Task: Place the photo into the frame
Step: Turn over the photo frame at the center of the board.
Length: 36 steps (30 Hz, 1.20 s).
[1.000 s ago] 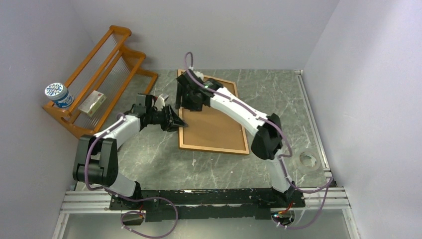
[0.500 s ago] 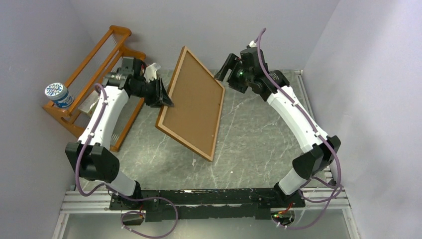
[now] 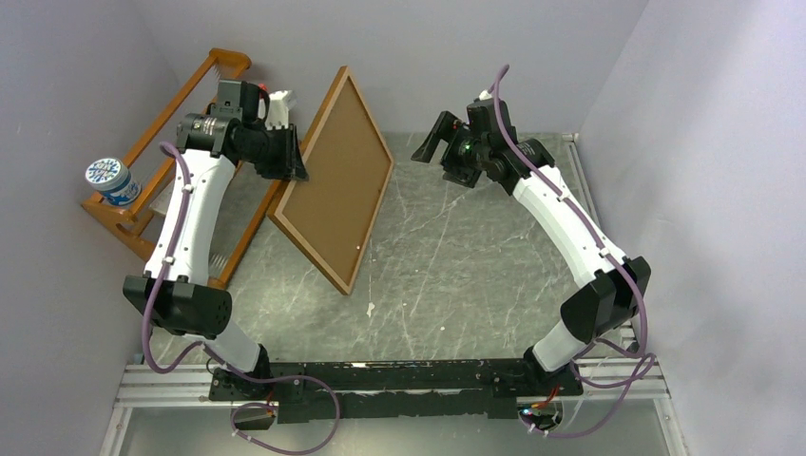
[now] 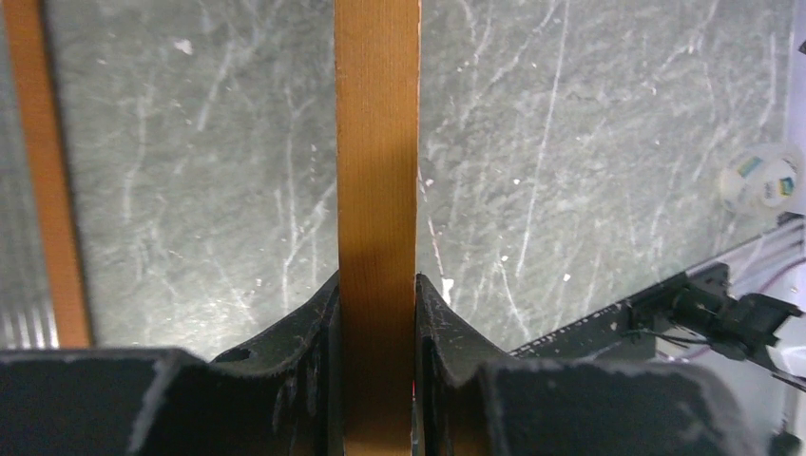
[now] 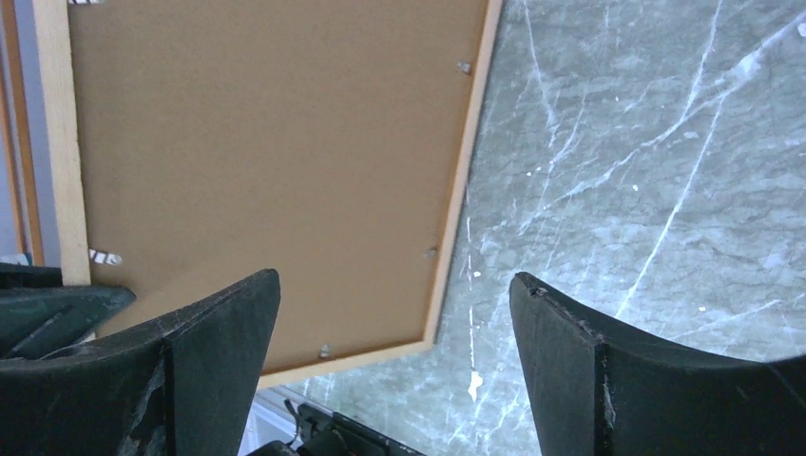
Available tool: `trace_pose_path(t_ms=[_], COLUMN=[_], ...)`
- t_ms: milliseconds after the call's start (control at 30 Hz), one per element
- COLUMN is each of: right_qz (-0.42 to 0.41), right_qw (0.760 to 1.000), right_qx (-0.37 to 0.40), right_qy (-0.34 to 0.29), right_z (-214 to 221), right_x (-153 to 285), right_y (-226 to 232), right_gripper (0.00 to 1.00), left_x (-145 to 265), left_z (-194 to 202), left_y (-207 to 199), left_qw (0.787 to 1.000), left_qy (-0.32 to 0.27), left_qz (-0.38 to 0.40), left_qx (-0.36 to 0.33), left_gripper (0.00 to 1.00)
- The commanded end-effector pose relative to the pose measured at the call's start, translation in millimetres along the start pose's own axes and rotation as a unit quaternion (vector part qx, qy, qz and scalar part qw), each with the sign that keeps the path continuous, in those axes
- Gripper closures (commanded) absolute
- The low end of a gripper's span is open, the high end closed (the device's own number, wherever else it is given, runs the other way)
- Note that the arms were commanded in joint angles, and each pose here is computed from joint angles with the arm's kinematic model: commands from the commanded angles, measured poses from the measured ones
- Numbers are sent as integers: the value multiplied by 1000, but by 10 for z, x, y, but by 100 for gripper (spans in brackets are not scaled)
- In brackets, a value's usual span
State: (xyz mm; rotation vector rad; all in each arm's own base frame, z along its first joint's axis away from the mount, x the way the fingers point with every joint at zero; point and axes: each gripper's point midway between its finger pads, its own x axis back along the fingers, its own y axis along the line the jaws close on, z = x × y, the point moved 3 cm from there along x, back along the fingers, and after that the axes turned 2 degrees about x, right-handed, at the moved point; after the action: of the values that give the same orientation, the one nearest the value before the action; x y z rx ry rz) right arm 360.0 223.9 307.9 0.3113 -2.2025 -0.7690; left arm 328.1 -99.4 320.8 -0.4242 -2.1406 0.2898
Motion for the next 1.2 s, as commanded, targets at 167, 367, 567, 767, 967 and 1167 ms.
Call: trace_pose_path(t_ms=[167, 367, 567, 767, 967, 1167], right_qz=[-69, -134, -173, -185, -191, -210], right_qw=[997, 991, 984, 981, 979, 974], right_qx=[15, -10, -27, -34, -49, -74], right_qy=[-28, 7, 42, 48, 50, 42], right_z=[-156, -106, -11, 29, 60, 73], right_x=[143, 29, -93, -128, -290, -467], right_y=[275, 512, 742, 889, 1096, 1369], right_gripper=[3, 1, 1, 1, 1, 1], left_x=[489, 522, 464, 348, 226, 181], left_z=[-555, -583, -515, -369, -171, -68], left_y=[38, -73, -202, -319, -451, -554], left_qw=[982, 967, 958, 964, 971, 973], left_qy=[-145, -196, -209, -184, -165, -159], left_qz=[-63, -50, -61, -56, -19, 9], left_qx=[-106, -157, -186, -183, -171, -164], left_gripper=[97, 97, 98, 88, 83, 81])
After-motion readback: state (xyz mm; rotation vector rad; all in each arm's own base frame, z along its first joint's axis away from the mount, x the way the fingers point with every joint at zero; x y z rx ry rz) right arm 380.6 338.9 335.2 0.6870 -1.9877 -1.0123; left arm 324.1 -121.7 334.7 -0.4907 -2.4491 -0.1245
